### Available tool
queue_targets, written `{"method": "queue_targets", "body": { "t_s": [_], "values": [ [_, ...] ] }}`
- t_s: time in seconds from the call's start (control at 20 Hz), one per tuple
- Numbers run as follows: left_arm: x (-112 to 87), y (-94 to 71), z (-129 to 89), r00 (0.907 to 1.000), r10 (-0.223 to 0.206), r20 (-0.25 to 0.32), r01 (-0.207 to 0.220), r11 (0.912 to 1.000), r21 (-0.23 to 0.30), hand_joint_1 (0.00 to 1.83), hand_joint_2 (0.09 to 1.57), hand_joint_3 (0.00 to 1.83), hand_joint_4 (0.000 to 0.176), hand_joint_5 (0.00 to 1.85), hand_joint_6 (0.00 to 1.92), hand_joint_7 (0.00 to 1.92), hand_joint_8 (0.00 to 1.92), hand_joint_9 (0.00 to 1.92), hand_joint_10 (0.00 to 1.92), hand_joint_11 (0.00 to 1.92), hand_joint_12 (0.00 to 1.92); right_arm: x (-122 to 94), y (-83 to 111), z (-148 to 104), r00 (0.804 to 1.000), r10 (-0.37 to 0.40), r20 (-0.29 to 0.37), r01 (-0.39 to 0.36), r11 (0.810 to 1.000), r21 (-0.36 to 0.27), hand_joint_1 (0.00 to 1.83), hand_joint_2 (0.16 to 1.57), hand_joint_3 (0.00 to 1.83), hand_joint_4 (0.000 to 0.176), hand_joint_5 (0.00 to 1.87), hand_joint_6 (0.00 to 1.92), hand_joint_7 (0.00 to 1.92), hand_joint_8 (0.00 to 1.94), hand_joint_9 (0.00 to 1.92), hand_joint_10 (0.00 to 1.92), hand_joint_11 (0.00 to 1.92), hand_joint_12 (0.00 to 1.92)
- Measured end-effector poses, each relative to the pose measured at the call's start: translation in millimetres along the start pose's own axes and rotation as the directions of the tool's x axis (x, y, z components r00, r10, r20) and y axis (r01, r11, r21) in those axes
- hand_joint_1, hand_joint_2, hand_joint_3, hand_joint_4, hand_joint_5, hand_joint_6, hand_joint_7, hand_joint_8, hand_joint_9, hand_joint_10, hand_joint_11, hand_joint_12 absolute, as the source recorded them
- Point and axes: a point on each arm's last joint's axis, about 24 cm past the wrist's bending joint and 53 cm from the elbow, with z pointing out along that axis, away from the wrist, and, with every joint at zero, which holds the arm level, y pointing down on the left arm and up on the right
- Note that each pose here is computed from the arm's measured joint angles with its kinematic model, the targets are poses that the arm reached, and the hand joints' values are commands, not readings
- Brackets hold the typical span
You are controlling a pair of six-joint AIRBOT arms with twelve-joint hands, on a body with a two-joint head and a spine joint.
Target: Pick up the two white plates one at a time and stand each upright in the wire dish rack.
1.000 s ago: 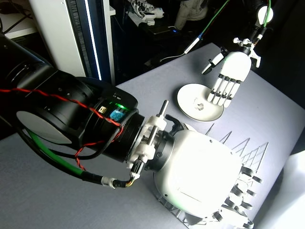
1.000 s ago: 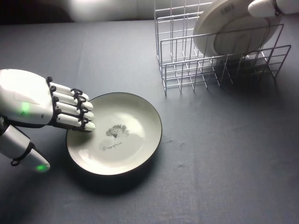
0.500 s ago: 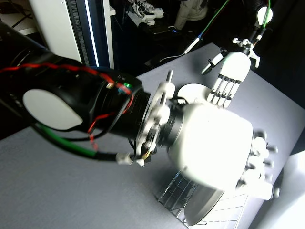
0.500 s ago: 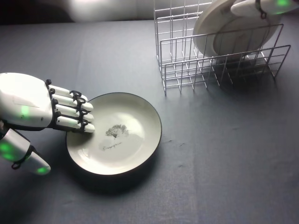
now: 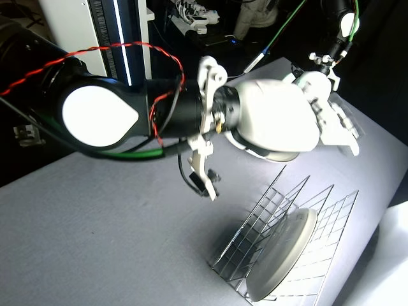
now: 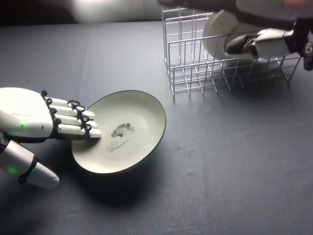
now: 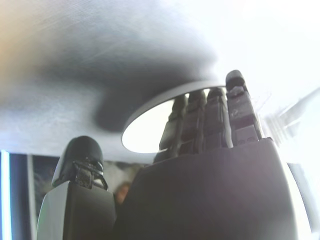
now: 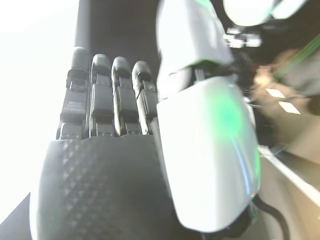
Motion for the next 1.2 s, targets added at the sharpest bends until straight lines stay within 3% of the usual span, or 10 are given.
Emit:
{"method": "queue_targets", "body": {
  "t_s": [0.05, 0.1, 0.2, 0.3, 0.6, 0.7, 0.95, 1.1, 1.2],
  "values": [
    [3.6, 1.7, -0.7, 0.9997, -0.025, -0.001, 0.025, 0.9997, 0.001, 0.00, 1.18, 0.00, 0.000, 0.06, 0.01, 0.03, 0.01, 0.01, 0.00, 0.00, 0.00, 7.3, 5.5, -0.6, 1.000, -0.018, -0.019, 0.018, 1.000, -0.018, 1.60, 1.03, 0.00, 0.000, 0.10, 0.00, 0.06, 0.00, 0.07, 0.00, 0.00, 0.47],
    [5.2, 2.7, -0.8, 0.9982, -0.060, 0.005, 0.060, 0.9982, 0.007, 0.00, 1.17, 0.00, 0.000, 0.08, 0.01, 0.06, 0.01, 0.03, 0.01, 0.02, 0.01, 14.4, 9.9, -2.6, 0.999, -0.030, -0.037, 0.029, 0.999, -0.031, 1.59, 1.05, 0.01, 0.000, 0.07, 0.00, 0.02, 0.00, 0.03, 0.00, 0.00, 0.35],
    [9.9, 3.7, -0.8, 0.9960, -0.089, -0.004, 0.089, 0.9959, 0.011, 0.00, 1.17, 0.00, 0.000, 0.06, 0.00, 0.02, 0.00, 0.00, 0.00, 0.00, 0.00, 29.3, 16.7, -5.8, 0.996, -0.052, -0.077, 0.049, 0.998, -0.045, 1.58, 1.04, 0.00, 0.000, 0.07, 0.01, 0.02, 0.01, 0.03, 0.01, 0.00, 0.32],
    [13.7, 4.5, -0.8, 0.9939, -0.110, -0.007, 0.110, 0.9938, 0.011, 0.00, 1.17, 0.00, 0.000, 0.04, 0.01, 0.01, 0.00, 0.00, 0.00, 0.00, 0.00, 41.4, 22.2, -7.4, 0.992, -0.063, -0.107, 0.057, 0.997, -0.060, 1.61, 1.04, 0.00, 0.000, 0.10, 0.01, 0.05, 0.00, 0.06, 0.01, 0.00, 0.49],
    [20.5, 6.1, -0.9, 0.9888, -0.149, -0.013, 0.149, 0.9887, 0.018, 0.00, 1.18, 0.00, 0.000, 0.05, 0.00, 0.03, 0.01, 0.00, 0.00, 0.00, 0.00, 81.8, 18.7, -9.6, 0.978, -0.053, -0.201, 0.048, 0.998, -0.029, 1.65, 1.07, 0.00, 0.000, 0.12, 0.01, 0.07, 0.01, 0.11, 0.01, 0.00, 0.59],
    [22.4, 6.7, -1.4, 0.9875, -0.157, -0.014, 0.157, 0.9874, 0.018, 0.00, 1.17, 0.00, 0.000, 0.05, 0.00, 0.02, 0.00, 0.00, 0.00, 0.00, 0.00, 95.0, 15.4, -7.2, 0.972, -0.043, -0.229, 0.042, 0.999, -0.012, 1.66, 1.07, 0.00, 0.000, 0.13, 0.01, 0.06, 0.00, 0.09, 0.00, 0.00, 0.54],
    [26.9, 7.1, -1.1, 0.9838, -0.179, -0.018, 0.179, 0.9836, 0.022, 0.00, 1.17, 0.00, 0.000, 0.07, 0.01, 0.04, 0.01, 0.01, 0.00, 0.00, 0.00, 125.9, 17.0, 7.7, 0.960, -0.018, -0.280, 0.019, 1.000, 0.002, 1.65, 1.08, 0.00, 0.000, 0.15, 0.01, 0.09, 0.00, 0.13, 0.01, 0.00, 0.60],
    [30.7, 7.9, -1.6, 0.9793, -0.201, -0.019, 0.202, 0.9791, 0.025, 0.00, 1.17, 0.00, 0.000, 0.07, 0.01, 0.04, 0.01, 0.01, 0.00, 0.00, 0.00, 144.2, 15.9, 21.3, 0.952, -0.017, -0.306, 0.018, 1.000, 0.000, 1.64, 1.09, 0.00, 0.000, 0.13, 0.00, 0.07, 0.00, 0.10, 0.00, 0.00, 0.54],
    [31.0, 7.9, -1.5, 0.9792, -0.202, -0.020, 0.202, 0.9790, 0.026, 0.00, 1.18, 0.00, 0.000, 0.05, 0.00, 0.02, 0.00, 0.00, 0.00, 0.00, 0.00, 150.7, 12.5, 30.0, 0.951, -0.011, -0.310, 0.013, 1.000, 0.004, 1.68, 1.09, 0.00, 0.000, 0.16, 0.01, 0.09, 0.01, 0.12, 0.01, 0.00, 0.81]
  ]
}}
